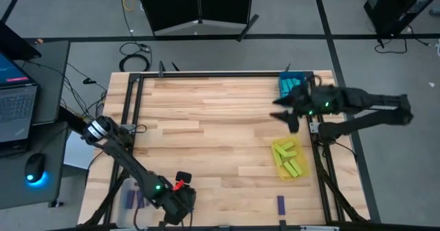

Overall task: Sort blocks
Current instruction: Put the violet block into the transparent bin

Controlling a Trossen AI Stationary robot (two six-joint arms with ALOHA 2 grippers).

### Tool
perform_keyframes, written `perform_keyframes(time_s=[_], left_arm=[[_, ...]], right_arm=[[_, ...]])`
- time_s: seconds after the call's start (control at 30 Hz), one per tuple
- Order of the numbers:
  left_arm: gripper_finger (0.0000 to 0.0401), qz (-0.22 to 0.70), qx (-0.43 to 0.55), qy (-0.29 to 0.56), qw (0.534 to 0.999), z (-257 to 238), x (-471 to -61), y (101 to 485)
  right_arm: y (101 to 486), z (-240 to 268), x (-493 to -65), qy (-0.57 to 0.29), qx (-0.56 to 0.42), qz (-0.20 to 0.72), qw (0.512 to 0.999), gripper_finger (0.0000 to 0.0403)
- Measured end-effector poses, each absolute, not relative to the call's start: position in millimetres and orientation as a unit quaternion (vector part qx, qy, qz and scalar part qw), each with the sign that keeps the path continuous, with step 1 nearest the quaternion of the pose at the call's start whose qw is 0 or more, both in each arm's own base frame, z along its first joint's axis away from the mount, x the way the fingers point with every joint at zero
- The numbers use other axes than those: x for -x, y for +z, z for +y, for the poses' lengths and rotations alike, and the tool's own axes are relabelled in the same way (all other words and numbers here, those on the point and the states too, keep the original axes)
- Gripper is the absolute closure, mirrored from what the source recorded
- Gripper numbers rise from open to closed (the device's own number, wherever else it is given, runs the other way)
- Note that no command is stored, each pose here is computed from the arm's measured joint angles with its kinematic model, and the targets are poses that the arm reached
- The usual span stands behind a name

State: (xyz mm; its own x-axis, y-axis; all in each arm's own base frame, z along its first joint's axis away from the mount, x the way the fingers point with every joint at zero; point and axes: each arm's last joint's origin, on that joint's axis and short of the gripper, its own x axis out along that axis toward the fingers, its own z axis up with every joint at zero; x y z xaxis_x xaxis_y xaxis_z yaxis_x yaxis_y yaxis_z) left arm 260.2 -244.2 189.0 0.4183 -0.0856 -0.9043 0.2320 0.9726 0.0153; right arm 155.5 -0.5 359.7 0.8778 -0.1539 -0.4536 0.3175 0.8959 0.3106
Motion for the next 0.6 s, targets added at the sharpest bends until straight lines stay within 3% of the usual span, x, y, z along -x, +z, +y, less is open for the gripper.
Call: perform_keyframes(time_s=[0.2, 0.6], left_arm=[[0.0228, 0.535, -0.066, -0.088, 0.838, -245, -261, 185], [0.0228, 0.534, -0.067, -0.087, 0.838, -245, -261, 185]], right_arm=[[339, 43, -186, -0.08, -0.169, 0.277, 0.942, 0.0098], [282, 124, -219, -0.09, -0.18, 0.374, 0.905, 0.0096]])
